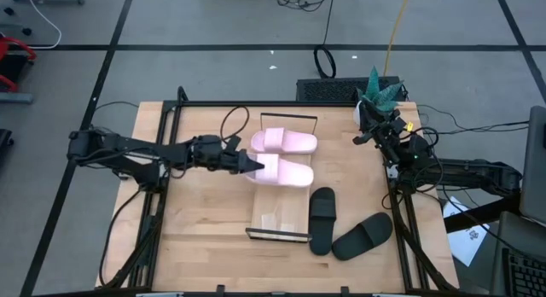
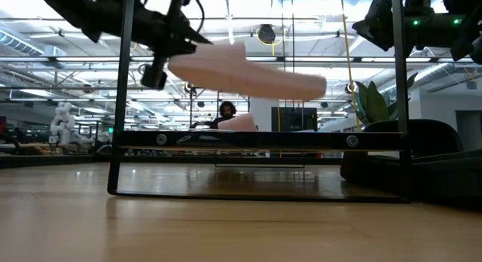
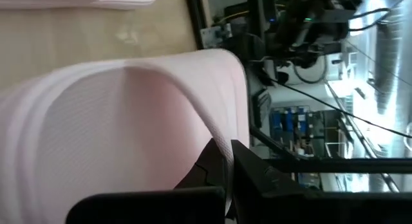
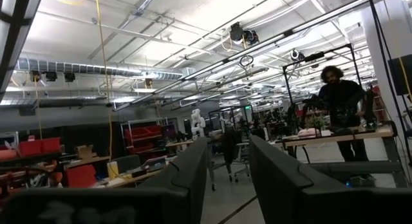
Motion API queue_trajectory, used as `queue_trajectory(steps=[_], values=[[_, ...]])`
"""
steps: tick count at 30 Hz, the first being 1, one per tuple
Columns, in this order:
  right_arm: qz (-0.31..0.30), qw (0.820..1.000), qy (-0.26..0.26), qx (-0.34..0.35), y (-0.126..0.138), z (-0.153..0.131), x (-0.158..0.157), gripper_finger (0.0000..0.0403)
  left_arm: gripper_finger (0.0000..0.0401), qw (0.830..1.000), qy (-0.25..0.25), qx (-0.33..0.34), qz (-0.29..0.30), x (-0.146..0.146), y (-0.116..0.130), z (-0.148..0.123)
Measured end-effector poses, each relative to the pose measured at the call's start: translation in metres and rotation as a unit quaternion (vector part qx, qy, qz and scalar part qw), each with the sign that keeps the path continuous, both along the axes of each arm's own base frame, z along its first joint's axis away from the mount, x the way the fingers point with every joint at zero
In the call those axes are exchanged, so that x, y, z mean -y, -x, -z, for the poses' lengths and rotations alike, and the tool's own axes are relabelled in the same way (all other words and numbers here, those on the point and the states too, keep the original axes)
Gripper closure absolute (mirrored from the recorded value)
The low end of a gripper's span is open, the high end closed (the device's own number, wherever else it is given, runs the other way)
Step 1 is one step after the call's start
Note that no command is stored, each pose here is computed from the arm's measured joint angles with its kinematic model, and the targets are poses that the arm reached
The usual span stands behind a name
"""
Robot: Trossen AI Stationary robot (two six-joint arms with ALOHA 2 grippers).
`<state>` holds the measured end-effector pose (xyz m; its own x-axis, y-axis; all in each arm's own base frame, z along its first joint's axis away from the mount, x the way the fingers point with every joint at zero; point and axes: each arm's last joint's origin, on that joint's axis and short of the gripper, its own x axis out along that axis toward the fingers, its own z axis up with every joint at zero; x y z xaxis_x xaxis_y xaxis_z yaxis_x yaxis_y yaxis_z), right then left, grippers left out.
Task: Pick and place slides into the shelf
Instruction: Put the pink slide on the shelf
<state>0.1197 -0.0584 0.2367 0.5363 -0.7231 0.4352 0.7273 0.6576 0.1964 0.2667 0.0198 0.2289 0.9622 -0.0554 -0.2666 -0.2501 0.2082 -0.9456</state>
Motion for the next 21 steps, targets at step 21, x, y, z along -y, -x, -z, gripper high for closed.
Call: queue_trajectory(steps=[21], values=[[0.0, 1.0, -0.006, -0.017, -0.002, 0.003, 0.001, 0.0296, 0.0401, 0.999, -0.014, -0.041, -0.024, -0.007, -0.026, 0.044]])
